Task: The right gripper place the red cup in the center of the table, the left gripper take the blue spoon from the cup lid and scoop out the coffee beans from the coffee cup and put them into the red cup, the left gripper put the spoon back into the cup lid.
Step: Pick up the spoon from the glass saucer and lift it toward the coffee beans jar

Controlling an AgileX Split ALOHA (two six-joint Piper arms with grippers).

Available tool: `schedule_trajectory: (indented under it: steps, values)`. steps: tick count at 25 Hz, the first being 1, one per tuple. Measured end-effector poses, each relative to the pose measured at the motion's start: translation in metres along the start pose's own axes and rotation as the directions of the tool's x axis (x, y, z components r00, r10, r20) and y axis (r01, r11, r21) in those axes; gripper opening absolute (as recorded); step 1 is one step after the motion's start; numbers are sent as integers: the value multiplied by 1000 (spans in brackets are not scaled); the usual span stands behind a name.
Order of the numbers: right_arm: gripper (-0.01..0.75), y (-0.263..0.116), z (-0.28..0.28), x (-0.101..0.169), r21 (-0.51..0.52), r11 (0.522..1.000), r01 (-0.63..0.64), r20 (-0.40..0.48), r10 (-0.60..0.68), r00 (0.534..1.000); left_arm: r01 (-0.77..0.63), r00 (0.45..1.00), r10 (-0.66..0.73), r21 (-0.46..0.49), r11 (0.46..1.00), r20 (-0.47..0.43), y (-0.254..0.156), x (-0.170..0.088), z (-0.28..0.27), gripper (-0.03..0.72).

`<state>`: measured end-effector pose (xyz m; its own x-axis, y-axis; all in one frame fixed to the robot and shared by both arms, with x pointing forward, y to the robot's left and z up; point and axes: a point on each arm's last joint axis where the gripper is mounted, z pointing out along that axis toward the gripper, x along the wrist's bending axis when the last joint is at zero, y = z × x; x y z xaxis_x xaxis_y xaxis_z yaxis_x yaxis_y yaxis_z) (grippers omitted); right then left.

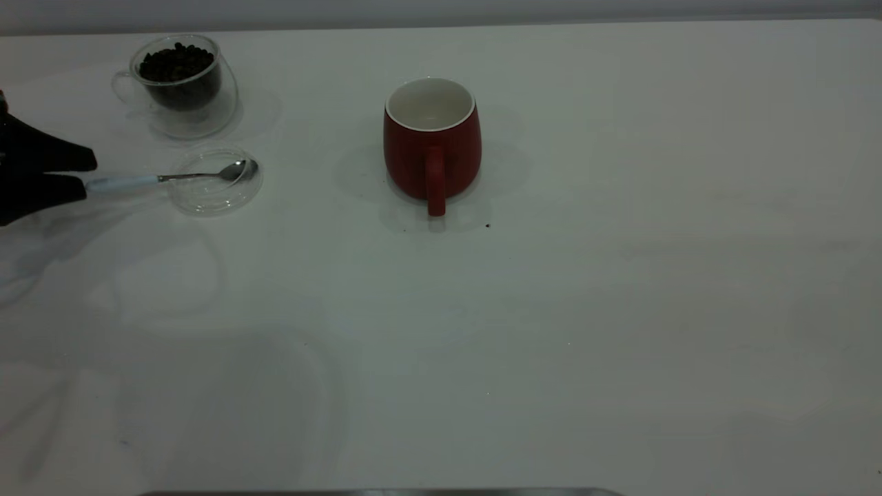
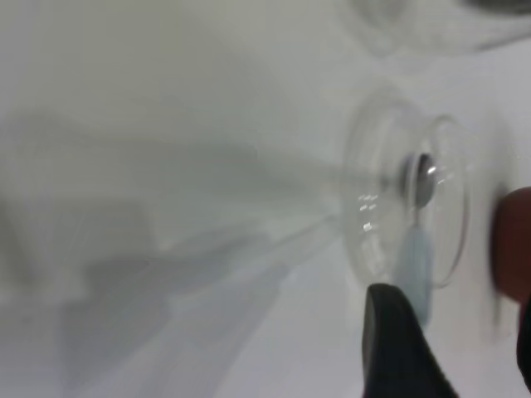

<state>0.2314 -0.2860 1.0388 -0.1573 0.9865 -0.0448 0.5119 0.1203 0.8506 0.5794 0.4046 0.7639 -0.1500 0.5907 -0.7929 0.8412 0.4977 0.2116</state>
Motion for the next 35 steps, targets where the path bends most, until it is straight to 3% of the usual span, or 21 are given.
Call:
schedule_trajectory:
  steps: [6, 15, 21, 35]
  values:
    - [439, 0, 0, 0, 0, 1000, 0, 0, 0, 1000, 4, 999, -2, 34, 999, -46, -5, 7, 2, 414]
    - [439, 0, 0, 0, 0, 1000, 0, 0, 0, 1000, 47, 999, -46, 25, 999, -25, -11, 15, 14, 414]
    - [439, 0, 0, 0, 0, 1000, 0, 0, 0, 1000, 35, 999, -35, -2, 999, 23, -2, 12, 20, 414]
    - [438, 0, 0, 0, 0, 1000, 0, 0, 0, 1000, 12, 999, -12, -13, 1000, 34, 2, 8, 24, 414]
